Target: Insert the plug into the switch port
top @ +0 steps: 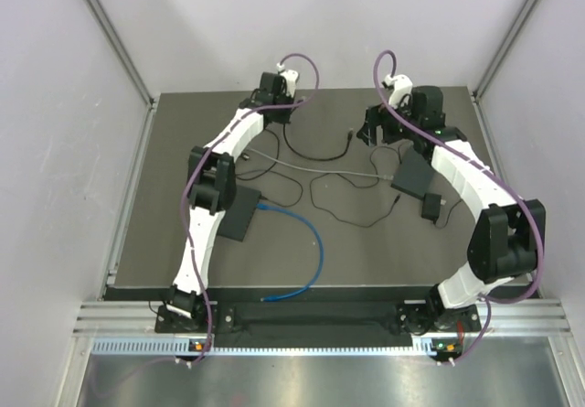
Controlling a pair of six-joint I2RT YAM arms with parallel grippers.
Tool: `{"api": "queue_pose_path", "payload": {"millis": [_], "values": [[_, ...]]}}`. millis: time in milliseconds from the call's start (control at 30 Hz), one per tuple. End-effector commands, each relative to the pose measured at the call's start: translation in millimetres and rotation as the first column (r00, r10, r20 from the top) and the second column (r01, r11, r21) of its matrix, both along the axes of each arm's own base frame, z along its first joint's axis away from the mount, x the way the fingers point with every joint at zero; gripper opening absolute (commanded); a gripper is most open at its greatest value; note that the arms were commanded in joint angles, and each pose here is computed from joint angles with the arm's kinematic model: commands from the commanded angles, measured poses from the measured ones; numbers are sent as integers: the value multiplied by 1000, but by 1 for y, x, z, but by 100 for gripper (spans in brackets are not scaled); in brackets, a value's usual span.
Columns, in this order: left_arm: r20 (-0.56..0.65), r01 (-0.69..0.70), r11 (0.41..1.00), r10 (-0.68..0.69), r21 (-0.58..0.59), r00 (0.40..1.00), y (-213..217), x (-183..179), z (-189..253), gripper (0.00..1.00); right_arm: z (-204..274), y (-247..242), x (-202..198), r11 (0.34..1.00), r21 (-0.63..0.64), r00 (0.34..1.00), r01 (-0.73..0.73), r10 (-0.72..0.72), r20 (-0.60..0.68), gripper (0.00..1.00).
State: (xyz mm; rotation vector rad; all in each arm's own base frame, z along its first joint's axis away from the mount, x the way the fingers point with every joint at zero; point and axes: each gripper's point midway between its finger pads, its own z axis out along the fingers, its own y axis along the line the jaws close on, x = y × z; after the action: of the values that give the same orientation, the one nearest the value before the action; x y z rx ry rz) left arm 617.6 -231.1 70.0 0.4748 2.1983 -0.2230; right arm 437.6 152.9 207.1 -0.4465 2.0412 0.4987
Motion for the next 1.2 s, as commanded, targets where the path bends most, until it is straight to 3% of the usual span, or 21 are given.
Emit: {"api": "queue_pose_path", "payload": {"millis": [0, 33, 100, 133, 200, 233, 300, 333, 467, 667, 867, 1167], "values": [[283, 35, 973, 32, -228, 958, -11, -4, 189, 0, 82, -1, -3, 998, 59, 985, -29, 18, 169, 84], [334, 97, 957, 0, -274, 943, -17, -20, 229, 0, 92, 0, -5, 996, 87, 985, -25, 9, 173, 84], [311, 121, 941, -18, -316, 950, -22, -41, 236, 0, 114, 3, -12, 990, 133, 980, -43, 16, 196, 83], [355, 156, 926, -25, -345, 934, -20, -56, 269, 0, 121, 5, -14, 987, 151, 980, -56, 25, 199, 82], [320, 177, 902, -46, -395, 946, -24, -79, 269, 0, 145, 11, -23, 971, 223, 977, -87, 39, 210, 81], [353, 203, 886, -48, -417, 934, -23, -97, 296, 0, 153, 14, -27, 963, 250, 975, -105, 50, 214, 81], [335, 223, 864, -68, -451, 940, -27, -118, 298, 0, 180, 22, -36, 930, 334, 968, -153, 74, 240, 79], [366, 248, 850, -70, -465, 928, -28, -136, 320, 0, 188, 26, -39, 916, 363, 966, -170, 83, 243, 78], [369, 292, 796, -93, -530, 925, -43, -177, 332, 0, 230, 46, -51, 796, 554, 964, -244, 137, 228, 75], [374, 330, 751, -118, -572, 920, -64, -220, 345, 0, 268, 65, -55, 649, 675, 935, -351, 197, 296, 72], [351, 342, 722, -145, -602, 925, -82, -239, 341, 0, 256, 88, -66, 685, 619, 919, -384, 221, 325, 70], [347, 352, 713, -161, -607, 924, -93, -243, 338, 0, 212, 109, -50, 761, 593, 964, -261, 168, 208, 61]]}}
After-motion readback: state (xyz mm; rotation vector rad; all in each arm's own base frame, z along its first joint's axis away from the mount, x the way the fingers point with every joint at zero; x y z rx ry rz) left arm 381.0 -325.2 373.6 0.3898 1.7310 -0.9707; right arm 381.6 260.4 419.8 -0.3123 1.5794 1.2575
